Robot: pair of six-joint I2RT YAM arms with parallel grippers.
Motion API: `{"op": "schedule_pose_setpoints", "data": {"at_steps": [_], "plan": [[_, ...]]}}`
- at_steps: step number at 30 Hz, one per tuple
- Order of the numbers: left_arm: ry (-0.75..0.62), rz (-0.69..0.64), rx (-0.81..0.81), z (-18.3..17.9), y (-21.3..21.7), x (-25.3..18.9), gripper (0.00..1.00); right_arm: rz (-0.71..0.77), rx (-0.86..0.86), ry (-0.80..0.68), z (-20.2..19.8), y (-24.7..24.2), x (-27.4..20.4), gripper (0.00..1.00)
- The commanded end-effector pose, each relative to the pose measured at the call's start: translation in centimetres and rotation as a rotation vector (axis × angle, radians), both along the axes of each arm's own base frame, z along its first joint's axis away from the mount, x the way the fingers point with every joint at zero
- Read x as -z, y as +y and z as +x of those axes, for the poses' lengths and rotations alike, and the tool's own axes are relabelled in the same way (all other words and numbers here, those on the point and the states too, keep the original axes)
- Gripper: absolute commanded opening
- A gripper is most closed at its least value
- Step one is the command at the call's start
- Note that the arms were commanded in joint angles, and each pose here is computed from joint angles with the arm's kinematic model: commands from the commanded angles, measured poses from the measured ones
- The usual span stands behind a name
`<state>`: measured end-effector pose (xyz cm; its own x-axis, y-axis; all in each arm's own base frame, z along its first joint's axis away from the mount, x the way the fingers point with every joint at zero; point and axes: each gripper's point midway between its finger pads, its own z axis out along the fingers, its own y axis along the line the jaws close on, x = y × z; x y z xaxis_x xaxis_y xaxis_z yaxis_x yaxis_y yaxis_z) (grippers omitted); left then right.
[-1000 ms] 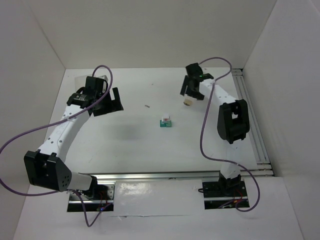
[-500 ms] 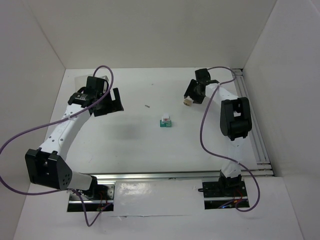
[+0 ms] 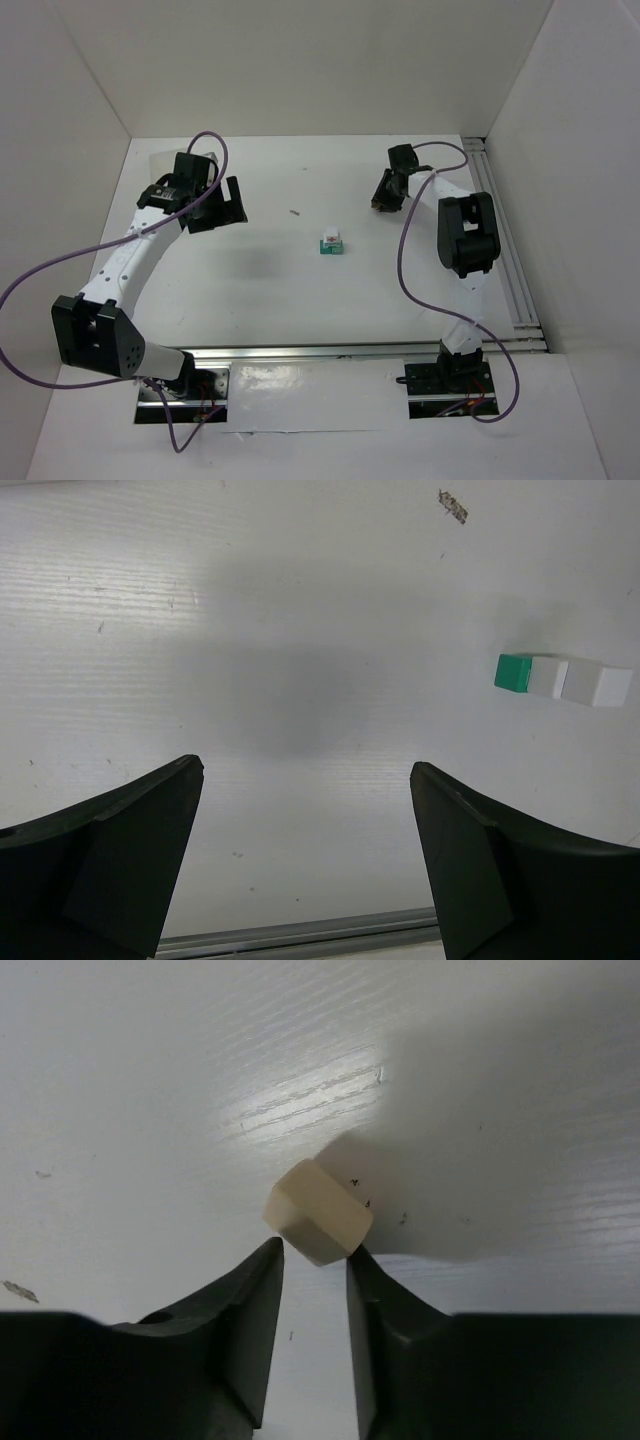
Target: Build the wood block tower
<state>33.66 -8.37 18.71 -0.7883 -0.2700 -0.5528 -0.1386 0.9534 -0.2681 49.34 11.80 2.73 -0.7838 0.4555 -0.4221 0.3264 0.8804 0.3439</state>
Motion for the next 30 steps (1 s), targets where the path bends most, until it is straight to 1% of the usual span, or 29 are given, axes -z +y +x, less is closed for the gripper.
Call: {"op": "schedule_pose_setpoints", "data": {"at_steps": [1,4,5,8,11,13,14,17,18,19,21,22,24,28,30], "plan": [[-0.038,0.015,0.015,0.5,0.0,-0.9,0.98,0.001,0.016,-0.019,0.8,-0.2,0.5,0.33],[-0.029,0.017,0.015,0.4,0.0,-0.5,0.98,-0.044,0.010,-0.015,0.8,-0.9,0.2,0.22],[-0.029,0.017,0.015,0.4,0.0,-0.5,0.98,-0.059,0.020,-0.017,0.9,-1.2,0.2,0.21],[-0.037,0.010,0.008,0.3,0.0,-0.9,0.98,-0.099,0.013,-0.018,0.8,-1.9,-0.2,0.19],[-0.028,0.011,0.008,0.4,0.0,-0.6,0.98,-0.119,0.001,-0.023,0.5,-2.2,-0.8,0.20],[-0.019,0.013,0.008,0.2,0.0,-0.2,0.98,-0.129,-0.036,-0.027,0.2,-2.1,-1.4,0.24],[-0.019,0.013,0.008,0.2,0.0,-0.2,0.98,-0.138,-0.047,-0.007,-0.3,-2.3,-1.1,0.30],[-0.019,0.013,0.008,0.2,0.0,-0.2,0.98,-0.162,-0.055,-0.013,-0.1,-2.6,-2.3,0.46],[-0.019,0.013,0.008,0.2,0.0,-0.2,0.98,-0.193,-0.037,-0.003,-0.3,-3.3,-2.2,0.55],[-0.027,0.004,0.014,0.4,-0.2,-0.3,0.98,-0.201,-0.032,-0.004,-0.3,-3.4,-2.2,0.59],[-0.027,0.004,0.014,0.4,-0.2,-0.3,0.98,-0.206,-0.026,-0.003,-0.2,-4.1,-2.2,0.64],[-0.027,0.004,0.014,0.4,-0.2,-0.3,0.98,-0.208,-0.027,0.009,-0.1,-4.1,-1.9,0.68],[-0.027,0.004,0.014,0.4,-0.2,-0.3,0.98,-0.184,-0.017,0.013,0.2,-4.8,-1.8,0.71],[-0.037,0.010,0.008,0.3,0.0,-0.6,0.98,-0.129,-0.023,-0.006,0.8,-5.0,-2.1,0.71],[-0.037,0.010,0.008,0.3,0.0,-0.6,0.98,-0.109,-0.021,-0.041,1.5,-5.1,-3.2,0.71]]}}
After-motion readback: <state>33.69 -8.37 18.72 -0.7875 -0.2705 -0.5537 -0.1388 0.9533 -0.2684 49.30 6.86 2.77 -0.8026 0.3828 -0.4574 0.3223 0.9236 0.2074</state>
